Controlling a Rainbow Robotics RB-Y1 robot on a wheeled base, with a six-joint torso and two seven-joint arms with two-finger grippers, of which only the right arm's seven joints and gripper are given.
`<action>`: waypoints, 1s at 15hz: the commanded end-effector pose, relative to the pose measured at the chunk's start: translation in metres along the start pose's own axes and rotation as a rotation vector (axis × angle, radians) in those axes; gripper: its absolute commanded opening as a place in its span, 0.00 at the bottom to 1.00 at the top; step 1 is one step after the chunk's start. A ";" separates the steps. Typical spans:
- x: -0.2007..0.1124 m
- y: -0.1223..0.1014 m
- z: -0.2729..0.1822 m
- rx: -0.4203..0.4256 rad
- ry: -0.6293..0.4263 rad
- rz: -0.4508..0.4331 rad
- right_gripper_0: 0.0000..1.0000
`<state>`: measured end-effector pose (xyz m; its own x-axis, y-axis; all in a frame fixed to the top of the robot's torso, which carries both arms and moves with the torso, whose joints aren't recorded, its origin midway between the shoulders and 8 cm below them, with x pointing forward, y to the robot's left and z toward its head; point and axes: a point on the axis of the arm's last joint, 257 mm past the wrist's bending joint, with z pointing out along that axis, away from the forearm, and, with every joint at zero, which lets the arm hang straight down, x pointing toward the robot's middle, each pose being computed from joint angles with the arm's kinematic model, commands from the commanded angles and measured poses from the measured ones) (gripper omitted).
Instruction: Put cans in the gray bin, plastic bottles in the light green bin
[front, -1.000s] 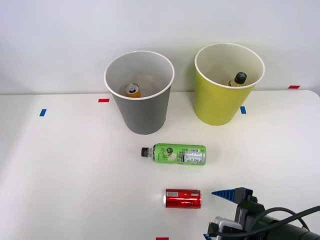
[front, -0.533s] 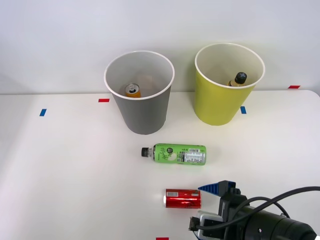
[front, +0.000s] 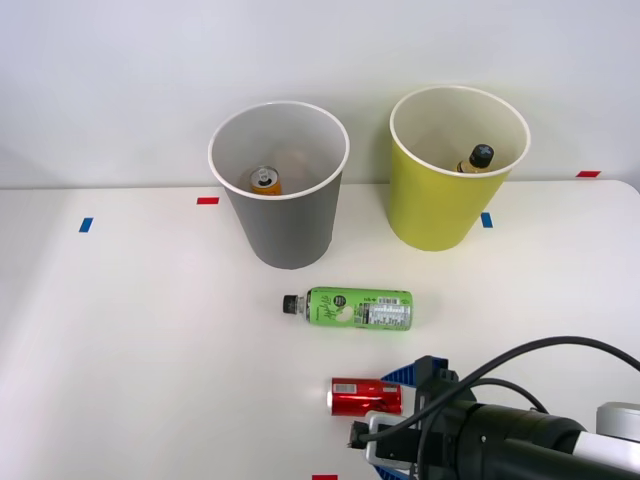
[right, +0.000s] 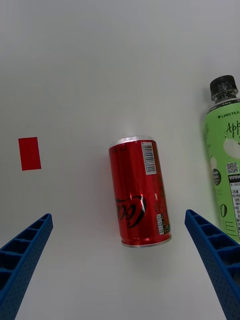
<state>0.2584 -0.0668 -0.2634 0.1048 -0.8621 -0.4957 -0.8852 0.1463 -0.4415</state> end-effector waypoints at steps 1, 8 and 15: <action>-0.003 -0.013 0.020 -0.002 0.008 0.005 0.92; 0.001 -0.021 0.031 -0.019 0.058 -0.098 0.91; -0.002 -0.020 0.031 -0.051 0.131 -0.137 0.92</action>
<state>0.2895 -0.0549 -0.2778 0.1673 -0.9255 -0.3399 -0.8887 0.0078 -0.4585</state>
